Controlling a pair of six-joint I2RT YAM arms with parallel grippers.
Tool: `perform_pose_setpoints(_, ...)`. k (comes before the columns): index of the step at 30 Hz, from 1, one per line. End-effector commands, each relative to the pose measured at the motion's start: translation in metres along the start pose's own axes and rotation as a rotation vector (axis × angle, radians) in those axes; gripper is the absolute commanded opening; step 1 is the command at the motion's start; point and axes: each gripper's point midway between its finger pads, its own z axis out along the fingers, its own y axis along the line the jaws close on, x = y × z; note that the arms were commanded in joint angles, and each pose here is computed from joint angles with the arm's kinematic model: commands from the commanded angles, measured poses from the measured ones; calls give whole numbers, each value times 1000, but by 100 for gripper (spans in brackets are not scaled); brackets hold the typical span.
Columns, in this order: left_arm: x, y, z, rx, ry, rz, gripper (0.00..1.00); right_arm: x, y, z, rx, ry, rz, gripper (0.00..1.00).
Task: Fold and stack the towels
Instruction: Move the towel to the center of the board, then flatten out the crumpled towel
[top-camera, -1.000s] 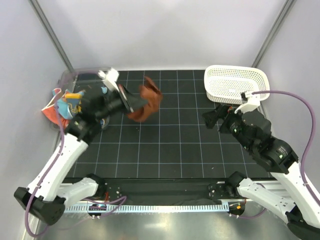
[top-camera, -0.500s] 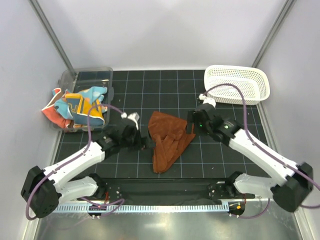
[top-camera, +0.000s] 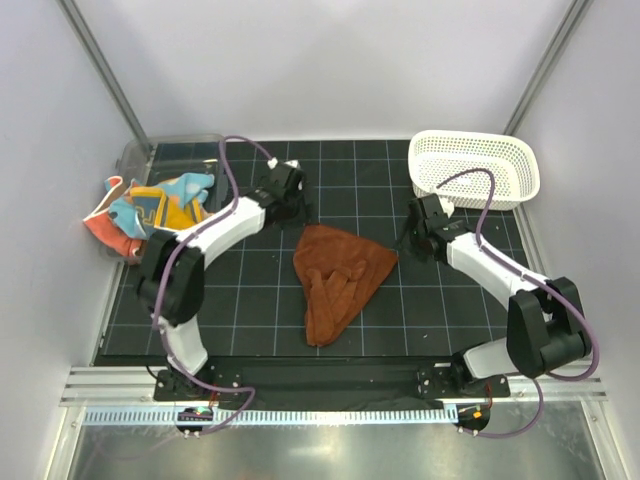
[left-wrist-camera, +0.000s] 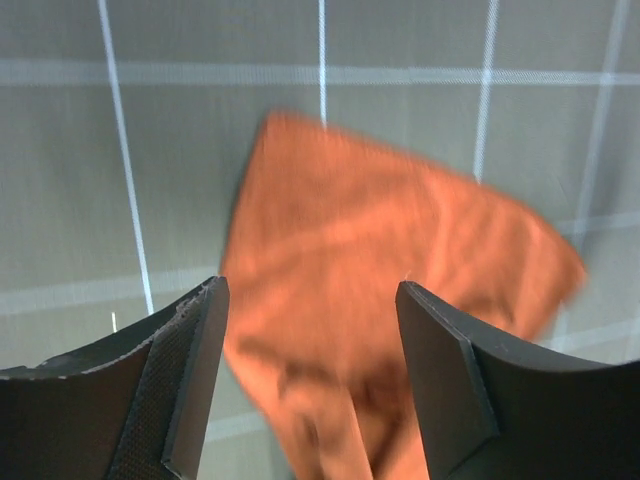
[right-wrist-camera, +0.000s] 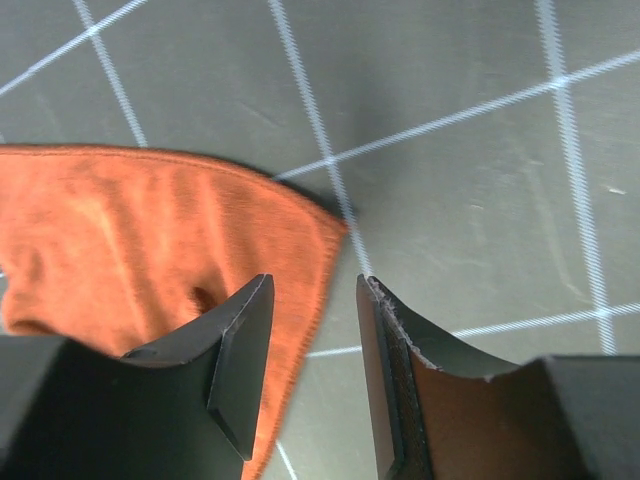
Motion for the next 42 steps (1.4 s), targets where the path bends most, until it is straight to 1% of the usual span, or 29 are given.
perform_pose_setpoints(1, -28, 6, 18, -45, -16, 84, 70, -8, 21, 3, -86, -42, 50, 46)
perform_pose_setpoints(4, -32, 20, 39, -71, 2, 96, 68, -1, 18, 12, -84, -31, 86, 43)
perform_pose_setpoints(7, -36, 26, 53, -43, 8, 103, 67, 3, 11, 18, -59, -40, 102, 41)
perform_pose_setpoints(9, -41, 20, 57, 10, 11, 109, 65, 3, 9, 20, -54, -49, 117, 40)
perform_pose_setpoints(11, -42, 22, 67, 34, 26, 112, 64, 4, 8, 25, -52, -53, 131, 40)
perform_pose_setpoints(12, -41, 20, 70, 57, 33, 138, 64, 8, 7, 27, -47, -44, 142, 40)
perform_pose_setpoints(16, -33, 20, 83, 71, 70, 155, 59, 14, 1, 35, -22, -32, 165, 40)
perform_pose_setpoints(18, -31, 16, 85, 97, 80, 162, 59, 18, 1, 38, -31, -30, 178, 40)
perform_pose_setpoints(21, -27, 18, 93, 94, 93, 163, 58, 24, 2, 43, -46, -22, 212, 40)
perform_pose_setpoints(23, -24, 20, 98, 92, 102, 166, 56, 24, 2, 46, -56, -33, 226, 40)
perform_pose_setpoints(27, -22, 18, 105, 101, 115, 170, 54, 22, -2, 48, -44, -52, 219, 39)
perform_pose_setpoints(31, -16, 17, 108, 115, 136, 162, 49, 20, -1, 48, -50, -63, 214, 38)
perform_pose_setpoints(37, -7, 20, 100, 112, 160, 144, 48, 18, 1, 49, -63, -76, 208, 37)
perform_pose_setpoints(42, -3, 21, 96, 107, 178, 141, 45, 18, 2, 51, -72, -77, 202, 36)
